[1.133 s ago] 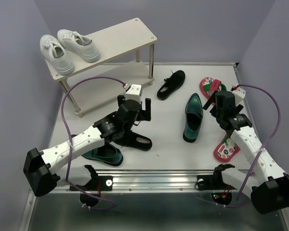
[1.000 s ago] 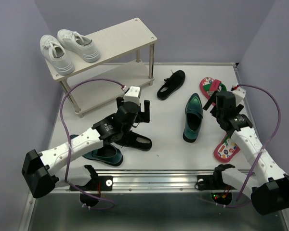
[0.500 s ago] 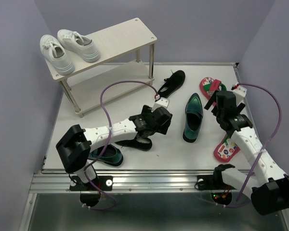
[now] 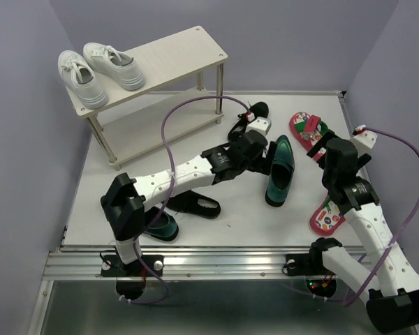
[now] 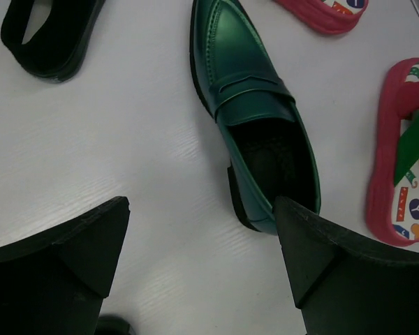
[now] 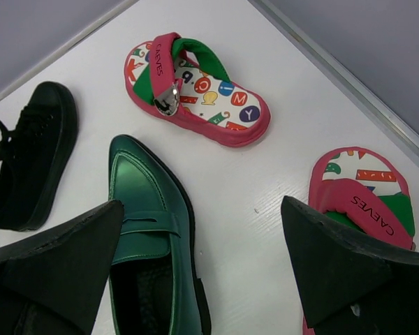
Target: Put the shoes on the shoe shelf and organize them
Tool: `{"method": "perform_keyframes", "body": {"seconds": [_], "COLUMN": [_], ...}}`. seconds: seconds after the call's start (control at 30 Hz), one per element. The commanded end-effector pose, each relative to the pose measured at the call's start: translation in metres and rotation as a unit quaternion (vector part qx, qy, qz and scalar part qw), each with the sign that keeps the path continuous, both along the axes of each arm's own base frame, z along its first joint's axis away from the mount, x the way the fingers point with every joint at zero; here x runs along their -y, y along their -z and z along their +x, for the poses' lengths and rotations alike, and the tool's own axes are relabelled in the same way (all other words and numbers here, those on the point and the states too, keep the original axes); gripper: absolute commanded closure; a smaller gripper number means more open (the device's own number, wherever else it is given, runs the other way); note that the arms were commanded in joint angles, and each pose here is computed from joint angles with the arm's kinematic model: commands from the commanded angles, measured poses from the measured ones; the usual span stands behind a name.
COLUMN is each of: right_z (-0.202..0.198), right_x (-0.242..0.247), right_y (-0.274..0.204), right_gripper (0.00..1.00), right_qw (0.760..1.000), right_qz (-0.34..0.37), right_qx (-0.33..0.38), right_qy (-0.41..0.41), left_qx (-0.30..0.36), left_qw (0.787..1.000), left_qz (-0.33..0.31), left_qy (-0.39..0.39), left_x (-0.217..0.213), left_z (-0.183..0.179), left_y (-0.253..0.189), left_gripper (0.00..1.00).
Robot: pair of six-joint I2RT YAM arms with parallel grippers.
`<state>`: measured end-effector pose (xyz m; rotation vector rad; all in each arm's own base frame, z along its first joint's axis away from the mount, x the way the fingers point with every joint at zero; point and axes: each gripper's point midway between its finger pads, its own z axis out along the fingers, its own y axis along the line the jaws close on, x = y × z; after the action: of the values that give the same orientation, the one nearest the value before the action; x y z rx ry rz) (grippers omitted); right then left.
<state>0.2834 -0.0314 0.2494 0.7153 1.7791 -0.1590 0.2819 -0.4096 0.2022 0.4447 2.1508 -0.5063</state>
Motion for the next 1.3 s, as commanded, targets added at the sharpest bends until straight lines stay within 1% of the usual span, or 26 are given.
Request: {"method": "perform_keyframes", "body": {"seconds": [0.0, 0.1, 0.23, 0.4, 0.43, 0.5, 0.57, 0.73, 0.8, 0.83, 0.9, 1.03, 1.1, 1.13, 1.23, 1.27], "right_z": [0.001, 0.001, 0.001, 0.004, 0.004, 0.005, 0.006, 0.009, 0.01, 0.011, 0.011, 0.013, 0.014, 0.014, 0.014, 0.014], "right_x": [0.004, 0.003, 0.001, -0.003, -0.004, -0.004, -0.004, -0.006, -0.008, -0.009, -0.01, -0.012, -0.012, -0.012, -0.013, -0.013], "right_y": [0.001, -0.003, -0.005, 0.002, 0.002, 0.003, 0.002, 0.003, 0.004, 0.006, 0.008, 0.007, 0.005, 0.004, 0.002, 0.001], "right_gripper": [0.0, 0.0, 0.0, 0.0, 0.0, 0.0, 0.0, 0.0, 0.0, 0.0, 0.0, 0.0, 0.0, 0.0, 0.0, 0.0], "right_qw": [1.0, 1.0, 1.0, 1.0, 1.0, 1.0, 1.0, 1.0, 1.0, 1.0, 1.0, 1.0, 1.0, 1.0, 1.0, 1.0], "right_qz": [-0.004, -0.001, 0.005, 0.012, 0.012, 0.012, 0.011, 0.012, 0.014, 0.015, 0.017, 0.018, 0.018, 0.018, 0.019, 0.018], "right_qx": [0.001, 0.004, 0.008, 0.0, -0.001, -0.003, -0.003, -0.005, -0.006, -0.008, -0.011, -0.011, -0.008, -0.007, -0.004, -0.003], "right_qy": [0.013, 0.011, 0.008, -0.002, -0.003, -0.003, -0.003, -0.008, -0.011, -0.014, -0.016, -0.021, -0.023, -0.023, -0.024, -0.024], "left_qx": [-0.002, -0.013, -0.041, -0.068, -0.068, -0.077, -0.087, -0.096, -0.099, -0.099, -0.099, -0.097, -0.096, -0.095, -0.092, -0.089], "left_qw": [0.999, 0.999, 0.998, 0.997, 0.997, 0.996, 0.996, 0.995, 0.995, 0.995, 0.995, 0.994, 0.993, 0.994, 0.994, 0.994], "left_qz": [-0.036, -0.04, -0.039, -0.028, -0.031, -0.025, -0.016, 0.01, 0.018, 0.021, 0.027, 0.049, 0.058, 0.06, 0.059, 0.059], "left_qy": [0.016, 0.013, 0.008, 0.021, 0.023, 0.023, 0.019, 0.019, 0.021, 0.021, 0.022, 0.019, 0.018, 0.017, 0.015, 0.014], "left_x": [0.027, 0.041, 0.053, 0.071, 0.073, 0.076, 0.076, 0.075, 0.075, 0.075, 0.074, 0.07, 0.068, 0.068, 0.064, 0.063], "left_z": [0.005, 0.011, 0.012, 0.012, 0.012, 0.012, 0.011, 0.007, 0.006, 0.006, 0.006, 0.009, 0.01, 0.01, 0.01, 0.01], "left_y": [-0.02, -0.012, 0.014, 0.055, 0.054, 0.067, 0.081, 0.105, 0.113, 0.116, 0.119, 0.127, 0.13, 0.13, 0.122, 0.117], "left_gripper": [0.05, 0.09, 0.15, 0.16, 0.16, 0.18, 0.23, 0.27, 0.31, 0.35, 0.4, 0.43, 0.54, 0.65, 0.88, 1.0]}}
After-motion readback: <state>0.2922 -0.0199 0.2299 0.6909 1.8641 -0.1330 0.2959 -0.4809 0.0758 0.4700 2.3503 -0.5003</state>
